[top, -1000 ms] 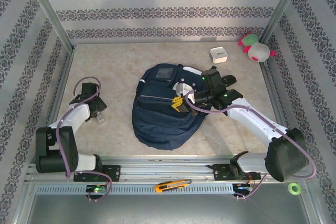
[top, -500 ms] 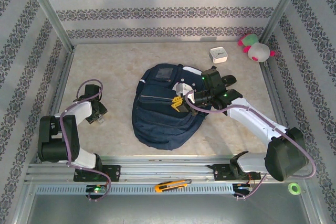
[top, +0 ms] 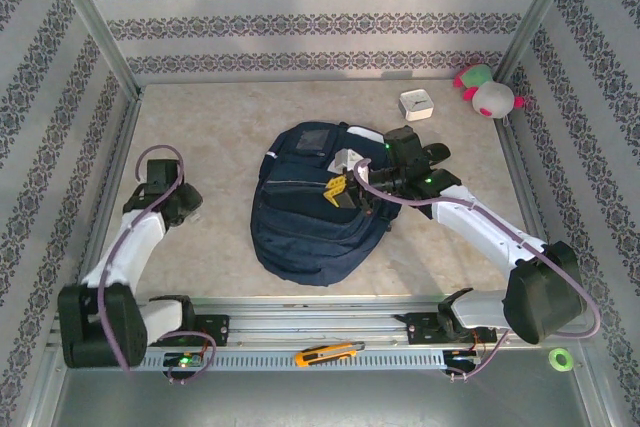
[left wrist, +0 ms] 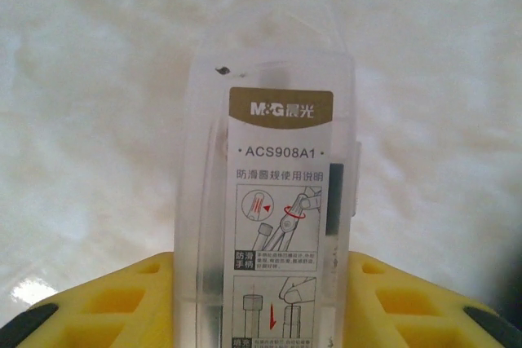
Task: Pack the student bag
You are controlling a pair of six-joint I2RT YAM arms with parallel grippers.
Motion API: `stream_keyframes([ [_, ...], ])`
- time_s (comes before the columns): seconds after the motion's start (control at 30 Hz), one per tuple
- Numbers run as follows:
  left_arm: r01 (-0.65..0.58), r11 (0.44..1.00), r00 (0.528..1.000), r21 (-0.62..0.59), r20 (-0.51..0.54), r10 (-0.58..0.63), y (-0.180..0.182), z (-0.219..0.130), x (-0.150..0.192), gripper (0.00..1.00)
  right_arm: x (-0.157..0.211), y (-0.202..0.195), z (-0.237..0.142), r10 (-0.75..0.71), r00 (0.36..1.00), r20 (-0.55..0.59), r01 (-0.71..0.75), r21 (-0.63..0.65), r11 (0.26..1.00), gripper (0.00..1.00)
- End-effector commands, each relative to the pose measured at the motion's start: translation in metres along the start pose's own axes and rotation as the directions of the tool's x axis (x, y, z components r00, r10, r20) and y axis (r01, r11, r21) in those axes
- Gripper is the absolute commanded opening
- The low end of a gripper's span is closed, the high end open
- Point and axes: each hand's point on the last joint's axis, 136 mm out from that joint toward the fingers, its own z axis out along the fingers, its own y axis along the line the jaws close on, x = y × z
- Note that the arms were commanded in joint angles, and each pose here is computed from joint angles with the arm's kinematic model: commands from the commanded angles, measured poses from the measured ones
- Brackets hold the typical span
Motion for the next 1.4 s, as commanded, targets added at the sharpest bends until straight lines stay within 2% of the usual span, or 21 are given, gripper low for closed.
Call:
stream_keyframes([
  [0.0,-0.075,0.982,0.996,0.173,-0.030,0.081,-0.037,-0.043,0.011,0.33,-0.040,-0.005,-0.002,-0.001,0.993,0.121,-0.001,0.016,1.000,0.00],
  [0.1,-0.206,0.898,0.976,0.389,0.018,0.217,-0.076,-0.083,0.018,0.29,-0.040,-0.010,0.000,0.051,0.989,0.136,-0.054,0.024,0.998,0.00],
  [0.17,-0.251,0.848,0.964,0.467,0.036,0.265,-0.089,-0.101,0.023,0.27,-0.039,-0.013,0.001,0.075,0.988,0.135,-0.080,0.028,0.996,0.00],
  [0.23,-0.289,0.757,0.943,0.586,0.039,0.330,-0.109,-0.119,0.035,0.25,-0.041,-0.015,0.000,0.092,0.986,0.139,-0.098,0.039,0.994,0.00],
  [0.3,-0.323,0.678,0.911,0.661,0.022,0.412,-0.124,-0.132,0.055,0.24,-0.043,-0.017,-0.001,0.097,0.984,0.148,-0.105,0.049,0.993,0.00],
  [0.4,-0.382,0.604,0.836,0.700,-0.018,0.549,-0.136,-0.143,0.085,0.24,-0.045,-0.017,-0.001,0.097,0.984,0.152,-0.106,0.051,0.993,0.00],
  [0.47,-0.385,0.617,0.808,0.686,-0.073,0.585,-0.139,-0.143,0.097,0.25,-0.045,-0.018,-0.001,0.096,0.984,0.152,-0.105,0.054,0.993,0.00],
  [0.53,-0.349,0.633,0.802,0.691,-0.129,0.583,-0.144,-0.141,0.106,0.26,-0.045,-0.017,-0.001,0.096,0.984,0.153,-0.104,0.051,0.993,0.00],
  [0.7,-0.310,0.583,0.719,0.751,-0.216,0.661,-0.159,-0.147,0.146,0.27,-0.047,-0.017,0.000,0.092,0.983,0.157,-0.099,0.043,0.994,0.00],
  [0.8,-0.272,0.587,0.673,0.763,-0.286,0.682,-0.164,-0.144,0.163,0.27,-0.049,-0.017,0.001,0.088,0.983,0.160,-0.095,0.033,0.995,0.00],
  [0.93,-0.236,0.606,0.645,0.760,-0.344,0.683,-0.171,-0.139,0.174,0.26,-0.053,-0.016,0.001,0.082,0.983,0.164,-0.087,0.025,0.996,0.00],
  [1.1,-0.205,0.566,0.578,0.798,-0.368,0.728,-0.171,-0.155,0.190,0.26,-0.054,-0.024,0.001,0.100,0.981,0.168,-0.112,0.061,0.992,0.00],
  [1.17,-0.183,0.549,0.570,0.816,-0.367,0.735,-0.167,-0.164,0.194,0.26,-0.054,-0.027,0.002,0.109,0.980,0.169,-0.123,0.070,0.990,0.00],
  [1.23,-0.175,0.549,0.581,0.817,-0.365,0.728,-0.165,-0.167,0.194,0.26,-0.053,-0.029,0.002,0.116,0.979,0.169,-0.131,0.078,0.988,0.00],
  [1.37,-0.172,0.595,0.618,0.785,-0.384,0.686,-0.163,-0.161,0.190,0.27,-0.051,-0.029,0.003,0.124,0.977,0.171,-0.138,0.074,0.988,0.00],
])
